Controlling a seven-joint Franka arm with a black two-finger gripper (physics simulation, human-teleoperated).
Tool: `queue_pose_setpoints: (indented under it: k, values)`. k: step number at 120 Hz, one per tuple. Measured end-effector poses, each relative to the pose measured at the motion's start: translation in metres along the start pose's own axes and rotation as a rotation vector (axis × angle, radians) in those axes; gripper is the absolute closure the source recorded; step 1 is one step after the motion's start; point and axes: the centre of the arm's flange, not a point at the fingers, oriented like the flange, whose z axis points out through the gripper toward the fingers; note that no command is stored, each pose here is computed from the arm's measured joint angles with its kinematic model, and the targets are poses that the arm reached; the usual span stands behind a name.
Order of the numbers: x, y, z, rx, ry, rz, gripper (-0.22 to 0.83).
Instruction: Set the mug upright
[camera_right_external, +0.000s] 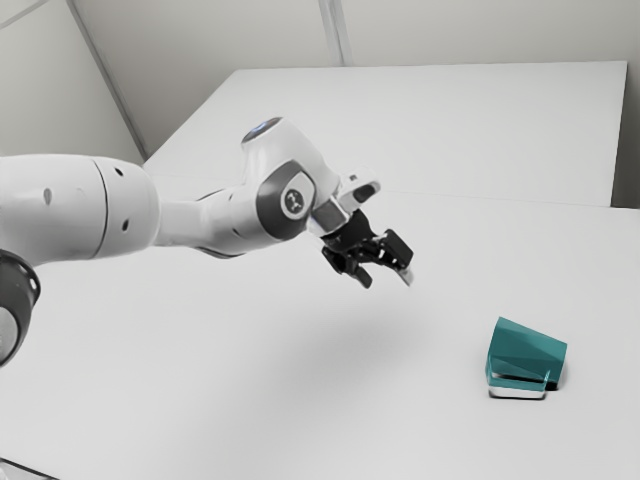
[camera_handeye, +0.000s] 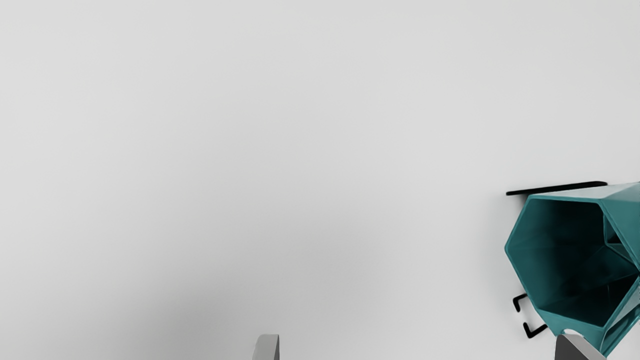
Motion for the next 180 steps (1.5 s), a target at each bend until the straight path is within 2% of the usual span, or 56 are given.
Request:
queue_pose_setpoints:
  k: [40,75,120,156,167,180]
  values:
    - [-0.017,0.049,0.045,-0.049,-0.018,0.034,0.00]
    - [-0.020,0.090,0.069,-0.069,0.047,0.076,0.00]
    - [-0.034,0.117,0.103,-0.116,0.063,0.040,0.00]
    - [-0.031,0.129,0.129,-0.127,0.070,0.035,0.00]
    - [-0.033,0.133,0.133,-0.130,0.073,0.038,0.04]
    - [-0.036,0.142,0.134,-0.135,0.082,0.050,0.15]
